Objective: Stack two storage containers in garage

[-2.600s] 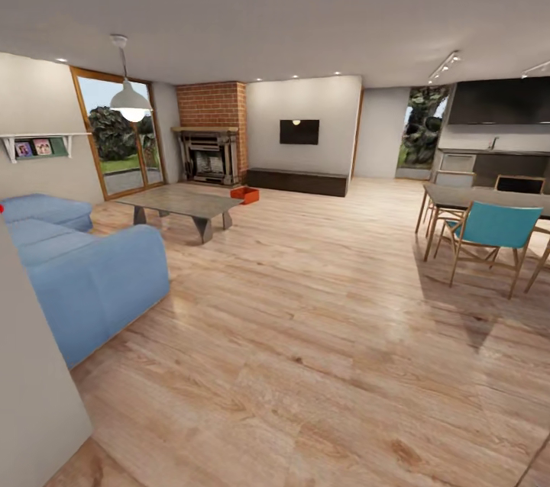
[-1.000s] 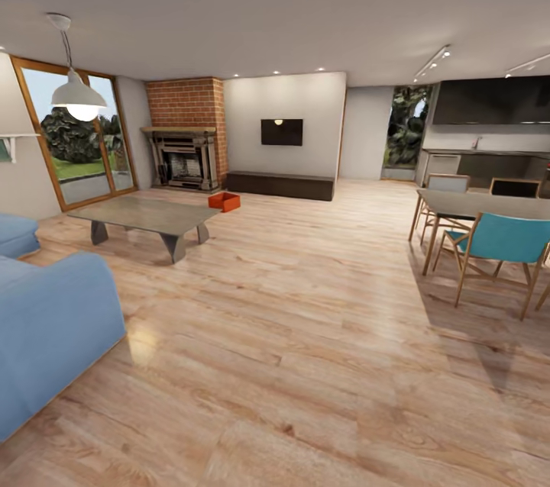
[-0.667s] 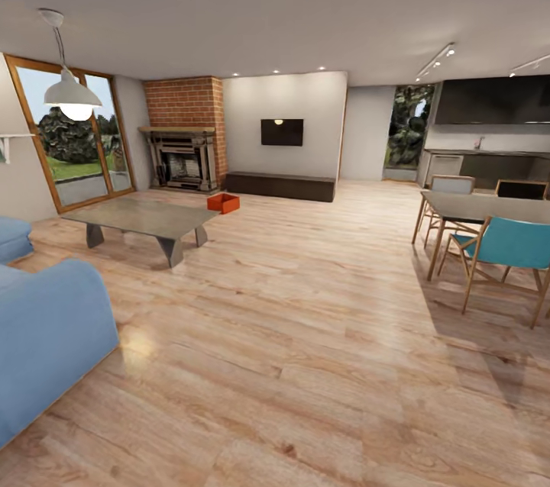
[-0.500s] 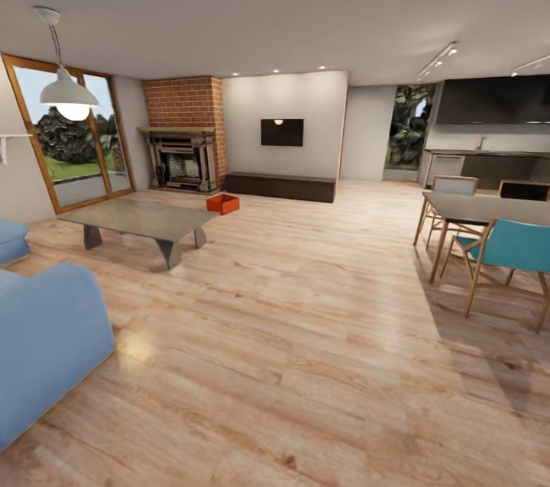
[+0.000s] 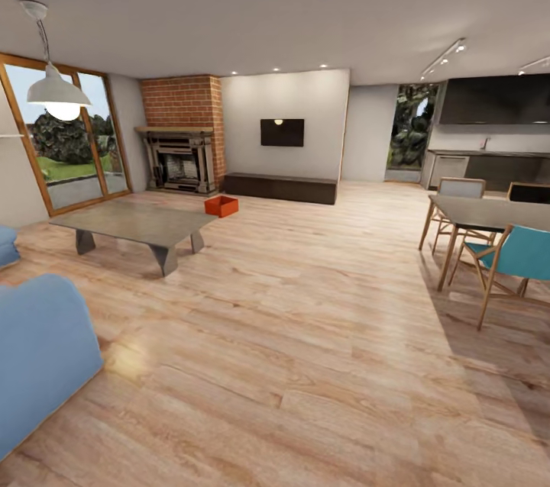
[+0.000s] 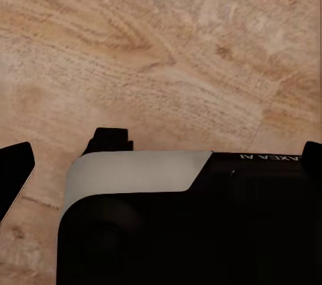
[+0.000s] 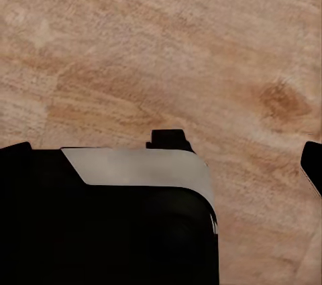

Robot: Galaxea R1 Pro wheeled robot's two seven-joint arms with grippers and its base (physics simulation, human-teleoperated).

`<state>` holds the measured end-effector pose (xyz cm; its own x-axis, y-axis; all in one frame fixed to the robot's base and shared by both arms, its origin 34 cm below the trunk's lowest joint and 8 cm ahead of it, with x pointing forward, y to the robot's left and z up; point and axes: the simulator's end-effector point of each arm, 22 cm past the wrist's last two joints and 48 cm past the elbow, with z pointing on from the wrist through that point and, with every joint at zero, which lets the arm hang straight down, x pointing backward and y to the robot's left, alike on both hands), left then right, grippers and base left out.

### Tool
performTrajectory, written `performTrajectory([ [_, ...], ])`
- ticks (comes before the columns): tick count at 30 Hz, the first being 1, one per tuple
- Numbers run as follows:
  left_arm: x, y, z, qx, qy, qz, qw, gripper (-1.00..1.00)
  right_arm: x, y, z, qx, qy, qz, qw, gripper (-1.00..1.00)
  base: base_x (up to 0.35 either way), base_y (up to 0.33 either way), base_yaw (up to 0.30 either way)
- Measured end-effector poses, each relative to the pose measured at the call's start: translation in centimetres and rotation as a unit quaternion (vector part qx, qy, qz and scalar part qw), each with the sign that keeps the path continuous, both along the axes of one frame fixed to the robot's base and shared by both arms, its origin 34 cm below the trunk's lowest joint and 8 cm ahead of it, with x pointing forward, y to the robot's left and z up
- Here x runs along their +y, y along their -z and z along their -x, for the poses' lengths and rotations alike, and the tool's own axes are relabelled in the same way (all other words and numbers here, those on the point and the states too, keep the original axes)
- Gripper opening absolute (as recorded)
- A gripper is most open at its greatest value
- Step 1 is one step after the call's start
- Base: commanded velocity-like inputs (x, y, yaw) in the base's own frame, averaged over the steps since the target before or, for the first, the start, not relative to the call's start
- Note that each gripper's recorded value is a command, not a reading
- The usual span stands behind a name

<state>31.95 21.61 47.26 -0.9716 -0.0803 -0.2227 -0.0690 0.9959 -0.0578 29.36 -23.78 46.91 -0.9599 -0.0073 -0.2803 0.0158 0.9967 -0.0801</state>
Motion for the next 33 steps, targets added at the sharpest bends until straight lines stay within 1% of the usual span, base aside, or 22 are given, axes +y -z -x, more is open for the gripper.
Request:
performTrajectory([
  [33,0.0,0.0,0.0,0.0,-0.001,0.0,1.0,1.0,-0.06,0.0,0.01,0.0,0.0,0.0,1.0,1.0,0.32,0.0,0.0],
])
